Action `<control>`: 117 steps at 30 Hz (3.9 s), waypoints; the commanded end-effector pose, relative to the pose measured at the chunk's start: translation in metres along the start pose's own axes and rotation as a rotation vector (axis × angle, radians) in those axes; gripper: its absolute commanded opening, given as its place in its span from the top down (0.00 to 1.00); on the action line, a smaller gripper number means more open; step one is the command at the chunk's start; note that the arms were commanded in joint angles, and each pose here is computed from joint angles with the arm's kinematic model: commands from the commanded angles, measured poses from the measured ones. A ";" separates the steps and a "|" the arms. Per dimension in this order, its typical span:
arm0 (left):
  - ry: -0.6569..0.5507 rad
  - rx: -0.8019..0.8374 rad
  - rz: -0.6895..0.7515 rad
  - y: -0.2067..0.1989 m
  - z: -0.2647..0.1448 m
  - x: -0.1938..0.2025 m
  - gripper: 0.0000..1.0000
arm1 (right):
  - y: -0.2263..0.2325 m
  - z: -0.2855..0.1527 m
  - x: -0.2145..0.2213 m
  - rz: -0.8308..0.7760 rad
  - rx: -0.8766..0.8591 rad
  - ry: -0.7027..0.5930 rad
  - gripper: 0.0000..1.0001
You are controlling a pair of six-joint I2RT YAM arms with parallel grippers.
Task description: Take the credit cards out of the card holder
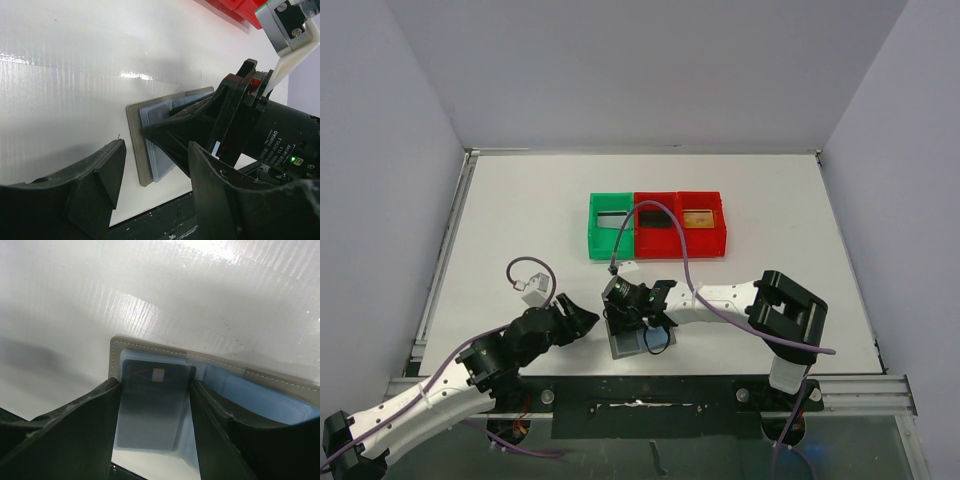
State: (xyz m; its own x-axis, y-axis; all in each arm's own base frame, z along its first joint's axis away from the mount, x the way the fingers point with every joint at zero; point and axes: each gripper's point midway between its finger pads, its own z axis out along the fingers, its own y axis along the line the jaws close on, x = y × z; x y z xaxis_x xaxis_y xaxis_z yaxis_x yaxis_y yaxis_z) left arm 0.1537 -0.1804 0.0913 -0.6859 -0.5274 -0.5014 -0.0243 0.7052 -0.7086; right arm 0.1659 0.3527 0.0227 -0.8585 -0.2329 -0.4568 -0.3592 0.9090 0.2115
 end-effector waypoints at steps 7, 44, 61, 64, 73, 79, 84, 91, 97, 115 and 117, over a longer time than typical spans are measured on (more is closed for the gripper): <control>0.017 0.075 0.017 -0.019 0.004 0.002 0.48 | 0.003 0.007 0.006 0.102 -0.165 0.012 0.53; 0.219 0.345 -0.029 -0.056 0.028 0.055 0.60 | 0.006 -0.003 0.000 0.207 -0.356 -0.005 0.52; 0.227 0.421 0.003 -0.080 0.033 0.051 0.60 | 0.016 -0.049 -0.041 0.179 -0.408 -0.142 0.27; 0.221 0.438 0.018 -0.088 0.035 0.047 0.60 | 0.000 -0.059 -0.047 0.191 -0.345 -0.180 0.22; 0.260 0.458 0.034 -0.115 0.064 0.050 0.59 | -0.059 -0.091 -0.047 0.265 -0.146 -0.271 0.19; 0.294 0.533 -0.002 -0.136 0.069 0.055 0.60 | -0.069 -0.115 -0.046 0.301 -0.200 -0.341 0.27; 0.221 0.438 -0.019 -0.108 0.055 0.044 0.60 | -0.068 -0.113 -0.045 0.297 -0.250 -0.334 0.45; 0.156 0.282 -0.017 -0.075 0.046 0.029 0.60 | -0.047 -0.095 -0.041 0.228 -0.333 -0.263 0.71; 0.200 0.255 -0.015 -0.080 0.056 0.036 0.61 | -0.047 -0.078 -0.033 0.202 -0.317 -0.205 0.75; 0.312 0.146 -0.006 -0.048 0.093 0.077 0.68 | -0.088 -0.021 0.039 0.300 -0.180 -0.044 0.78; 0.314 0.170 -0.020 -0.051 0.095 0.079 0.71 | -0.090 -0.021 0.043 0.305 -0.180 -0.041 0.78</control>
State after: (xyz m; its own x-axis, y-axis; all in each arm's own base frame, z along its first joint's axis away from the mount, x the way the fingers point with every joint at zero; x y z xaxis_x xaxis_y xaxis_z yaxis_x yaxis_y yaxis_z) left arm 0.1657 -0.2880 0.0285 -0.8820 -0.3340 -0.3325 0.0327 0.6606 -0.7501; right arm 0.1644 0.2710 0.0213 -0.9078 0.0534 -0.4159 -0.1923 0.8284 0.5261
